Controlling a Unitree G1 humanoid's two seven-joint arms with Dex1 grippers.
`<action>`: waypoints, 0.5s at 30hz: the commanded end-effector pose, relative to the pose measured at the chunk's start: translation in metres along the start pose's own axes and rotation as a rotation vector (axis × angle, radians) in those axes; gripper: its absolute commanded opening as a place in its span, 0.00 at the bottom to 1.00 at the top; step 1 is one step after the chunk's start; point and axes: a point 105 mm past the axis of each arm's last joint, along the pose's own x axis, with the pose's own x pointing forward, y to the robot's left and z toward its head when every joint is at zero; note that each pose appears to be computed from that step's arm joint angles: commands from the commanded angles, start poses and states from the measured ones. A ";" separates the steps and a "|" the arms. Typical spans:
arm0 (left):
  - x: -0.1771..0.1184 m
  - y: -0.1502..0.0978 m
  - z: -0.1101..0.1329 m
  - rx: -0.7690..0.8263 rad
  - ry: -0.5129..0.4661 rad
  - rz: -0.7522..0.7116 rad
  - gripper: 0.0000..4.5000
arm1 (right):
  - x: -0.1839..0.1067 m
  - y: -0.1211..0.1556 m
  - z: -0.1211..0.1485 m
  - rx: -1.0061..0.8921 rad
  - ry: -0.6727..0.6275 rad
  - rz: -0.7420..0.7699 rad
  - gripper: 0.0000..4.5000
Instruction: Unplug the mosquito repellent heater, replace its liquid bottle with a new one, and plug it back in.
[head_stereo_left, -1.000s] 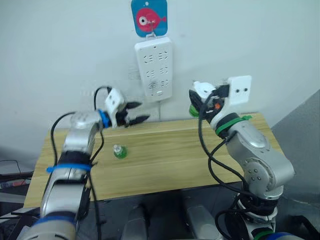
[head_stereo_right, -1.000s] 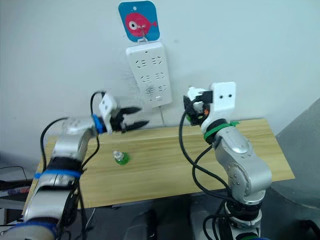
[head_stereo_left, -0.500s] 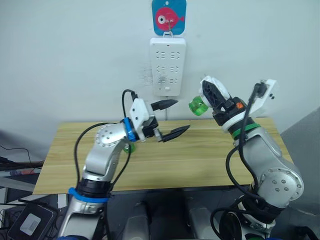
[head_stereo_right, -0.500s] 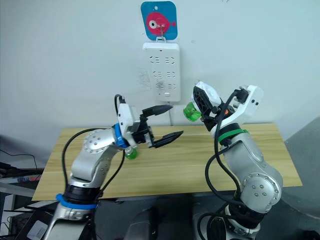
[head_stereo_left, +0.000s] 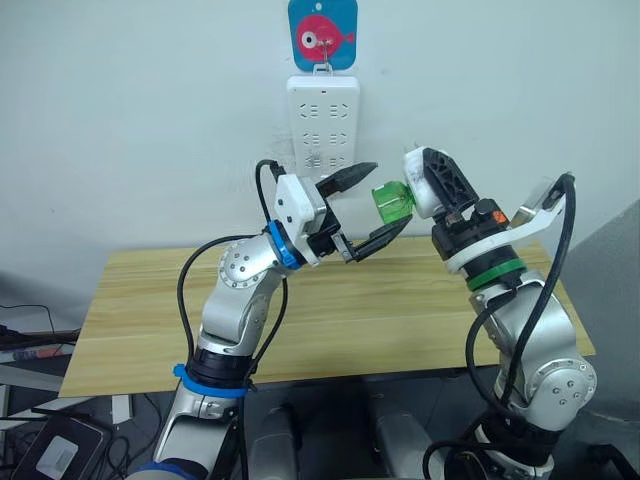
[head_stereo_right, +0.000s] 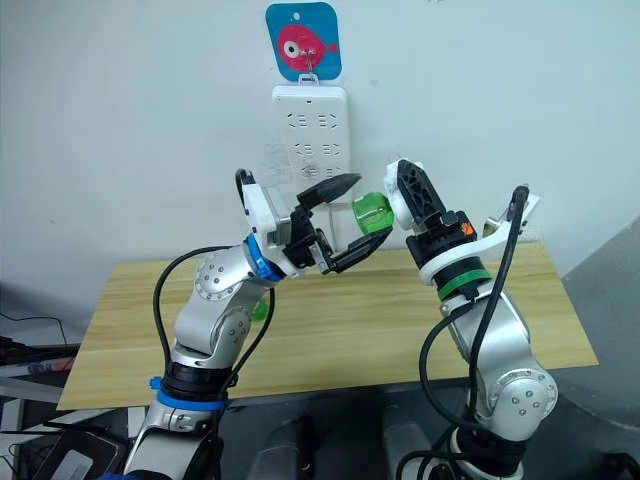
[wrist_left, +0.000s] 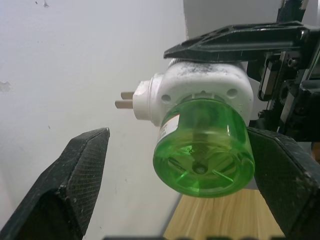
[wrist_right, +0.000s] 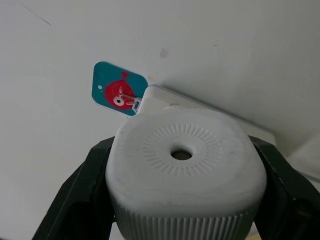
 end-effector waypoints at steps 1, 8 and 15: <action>-0.002 -0.006 0.012 0.019 -0.041 -0.028 1.00 | -0.004 0.011 -0.001 0.033 0.004 0.041 0.67; -0.001 -0.006 0.012 0.007 -0.033 -0.064 0.86 | -0.004 0.013 -0.003 0.031 0.017 0.043 0.67; -0.001 -0.009 0.009 -0.016 -0.021 -0.092 0.51 | -0.004 0.014 -0.005 0.027 0.036 0.051 0.67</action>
